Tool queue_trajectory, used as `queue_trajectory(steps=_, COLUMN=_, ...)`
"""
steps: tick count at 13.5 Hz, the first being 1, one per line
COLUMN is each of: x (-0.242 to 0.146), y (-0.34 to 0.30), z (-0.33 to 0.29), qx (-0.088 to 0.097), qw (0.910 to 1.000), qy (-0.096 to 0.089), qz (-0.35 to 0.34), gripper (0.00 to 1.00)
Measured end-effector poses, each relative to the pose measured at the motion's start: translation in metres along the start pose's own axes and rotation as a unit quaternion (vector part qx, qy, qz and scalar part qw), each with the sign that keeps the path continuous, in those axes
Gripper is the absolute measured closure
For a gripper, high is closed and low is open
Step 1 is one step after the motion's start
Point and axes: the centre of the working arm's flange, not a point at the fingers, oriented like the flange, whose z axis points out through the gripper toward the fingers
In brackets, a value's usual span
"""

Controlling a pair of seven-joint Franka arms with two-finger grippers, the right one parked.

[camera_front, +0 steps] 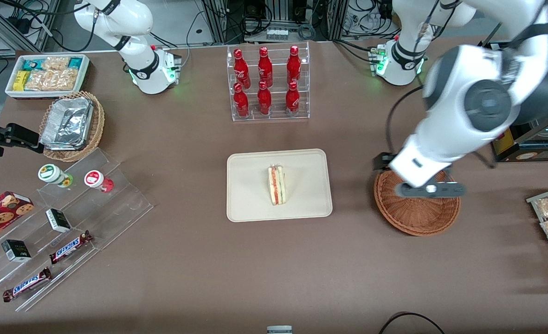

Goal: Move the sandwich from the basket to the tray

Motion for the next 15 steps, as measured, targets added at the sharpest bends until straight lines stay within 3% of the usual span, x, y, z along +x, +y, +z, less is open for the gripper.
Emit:
queue_trajectory(steps=5, x=-0.019, y=-0.088, z=-0.02, qx=-0.017, qw=0.9998, qy=-0.011, qz=0.009, gripper=0.0)
queue_trajectory(steps=8, x=-0.036, y=-0.125, z=-0.029, qx=-0.02, qw=0.9993, qy=-0.03, qz=0.009, gripper=0.0)
queue_trajectory(steps=15, x=-0.081, y=-0.15, z=-0.057, qx=-0.013, qw=0.9978, qy=-0.062, qz=0.021, gripper=0.0)
